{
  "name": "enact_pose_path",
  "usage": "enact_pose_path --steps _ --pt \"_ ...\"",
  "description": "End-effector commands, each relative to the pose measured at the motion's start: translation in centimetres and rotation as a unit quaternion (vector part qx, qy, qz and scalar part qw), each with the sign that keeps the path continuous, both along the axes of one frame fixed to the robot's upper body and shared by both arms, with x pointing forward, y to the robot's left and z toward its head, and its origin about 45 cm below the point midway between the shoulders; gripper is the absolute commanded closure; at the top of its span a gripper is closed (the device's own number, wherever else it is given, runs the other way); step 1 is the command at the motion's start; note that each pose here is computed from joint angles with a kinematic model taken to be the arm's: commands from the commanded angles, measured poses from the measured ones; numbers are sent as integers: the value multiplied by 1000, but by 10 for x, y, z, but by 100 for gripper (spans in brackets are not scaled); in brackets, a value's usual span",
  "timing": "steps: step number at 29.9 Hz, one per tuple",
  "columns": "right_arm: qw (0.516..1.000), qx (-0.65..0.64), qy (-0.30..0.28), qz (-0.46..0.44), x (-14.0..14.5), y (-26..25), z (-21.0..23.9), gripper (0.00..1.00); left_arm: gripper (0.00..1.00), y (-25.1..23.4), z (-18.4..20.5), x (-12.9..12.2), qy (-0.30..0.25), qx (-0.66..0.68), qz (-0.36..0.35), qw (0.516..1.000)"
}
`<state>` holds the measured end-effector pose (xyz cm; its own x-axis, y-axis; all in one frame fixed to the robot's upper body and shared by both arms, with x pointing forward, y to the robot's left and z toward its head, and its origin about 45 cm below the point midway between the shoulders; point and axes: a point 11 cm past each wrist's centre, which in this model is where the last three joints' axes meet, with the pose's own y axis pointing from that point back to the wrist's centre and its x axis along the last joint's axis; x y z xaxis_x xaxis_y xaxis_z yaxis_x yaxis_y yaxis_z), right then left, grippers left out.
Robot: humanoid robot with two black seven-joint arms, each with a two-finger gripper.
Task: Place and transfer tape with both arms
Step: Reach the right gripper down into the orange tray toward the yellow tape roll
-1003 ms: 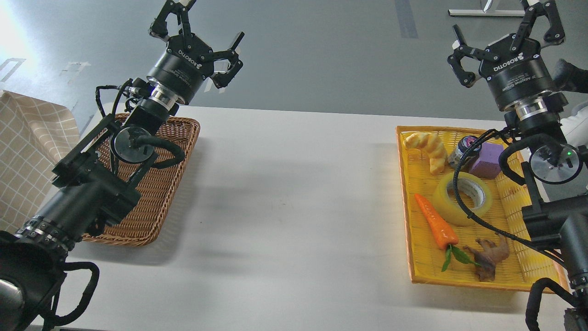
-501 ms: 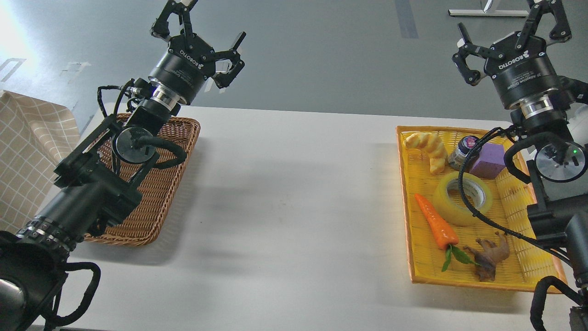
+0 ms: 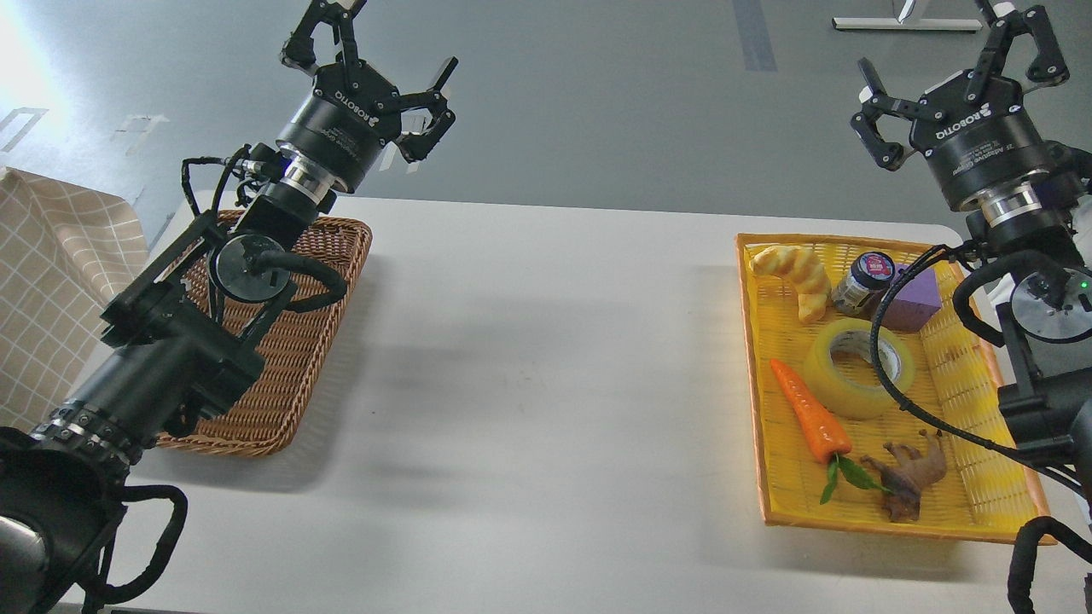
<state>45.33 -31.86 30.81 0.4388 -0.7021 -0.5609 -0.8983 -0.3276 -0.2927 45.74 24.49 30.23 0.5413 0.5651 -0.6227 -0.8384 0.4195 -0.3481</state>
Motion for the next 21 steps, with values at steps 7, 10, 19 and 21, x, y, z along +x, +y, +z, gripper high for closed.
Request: enact_pose_path --steps 7,10,19,21 --pt "986 -163 14 18 -2 -14 4 0 2 -1 0 0 1 -1 -1 1000" --pt "971 -237 11 15 -1 -21 9 0 2 -2 -1 0 1 1 -2 1000" --pt "872 -489 2 31 0 -18 4 0 2 0 0 0 0 3 -1 1000" --pt "833 -552 7 33 -1 -23 -3 0 2 1 1 0 -1 4 1 1000"
